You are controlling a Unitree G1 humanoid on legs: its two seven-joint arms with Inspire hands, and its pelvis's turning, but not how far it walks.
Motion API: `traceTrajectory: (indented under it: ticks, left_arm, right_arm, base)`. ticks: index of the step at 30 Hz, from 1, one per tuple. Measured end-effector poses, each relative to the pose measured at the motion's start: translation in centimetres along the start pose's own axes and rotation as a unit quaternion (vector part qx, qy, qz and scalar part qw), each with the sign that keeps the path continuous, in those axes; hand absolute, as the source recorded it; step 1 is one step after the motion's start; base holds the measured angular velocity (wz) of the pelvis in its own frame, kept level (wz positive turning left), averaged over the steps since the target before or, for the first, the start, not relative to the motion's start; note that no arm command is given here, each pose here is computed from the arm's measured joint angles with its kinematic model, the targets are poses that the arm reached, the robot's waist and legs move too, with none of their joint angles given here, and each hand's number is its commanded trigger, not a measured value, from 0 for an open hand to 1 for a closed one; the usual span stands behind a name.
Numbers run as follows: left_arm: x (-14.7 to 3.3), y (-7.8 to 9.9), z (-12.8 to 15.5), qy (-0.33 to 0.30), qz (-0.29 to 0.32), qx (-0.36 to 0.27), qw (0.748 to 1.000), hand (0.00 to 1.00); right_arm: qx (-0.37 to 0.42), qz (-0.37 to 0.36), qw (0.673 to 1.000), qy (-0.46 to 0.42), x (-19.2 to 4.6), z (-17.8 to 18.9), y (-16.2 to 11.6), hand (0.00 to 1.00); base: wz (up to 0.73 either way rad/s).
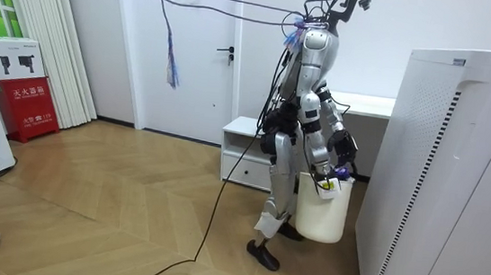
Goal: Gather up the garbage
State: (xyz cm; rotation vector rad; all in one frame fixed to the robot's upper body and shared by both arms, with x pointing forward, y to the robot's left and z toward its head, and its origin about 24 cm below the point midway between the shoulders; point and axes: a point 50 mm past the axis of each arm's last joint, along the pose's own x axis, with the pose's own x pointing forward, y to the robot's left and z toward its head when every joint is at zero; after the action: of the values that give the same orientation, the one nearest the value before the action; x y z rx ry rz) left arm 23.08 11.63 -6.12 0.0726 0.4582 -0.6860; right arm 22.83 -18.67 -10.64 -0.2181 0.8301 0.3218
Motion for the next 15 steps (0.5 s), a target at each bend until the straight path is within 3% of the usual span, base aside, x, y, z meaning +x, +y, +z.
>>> traceTrajectory:
  ticks: [15]
  left_arm:
    - [0.02,-0.38,-0.64,0.01,-0.009,0.003,1.0,0.0]
  right_arm:
    - [0.014,0.0,1.0,-0.004,-0.03,-0.09,0.02,1.0]
  base:
    - [0.0]
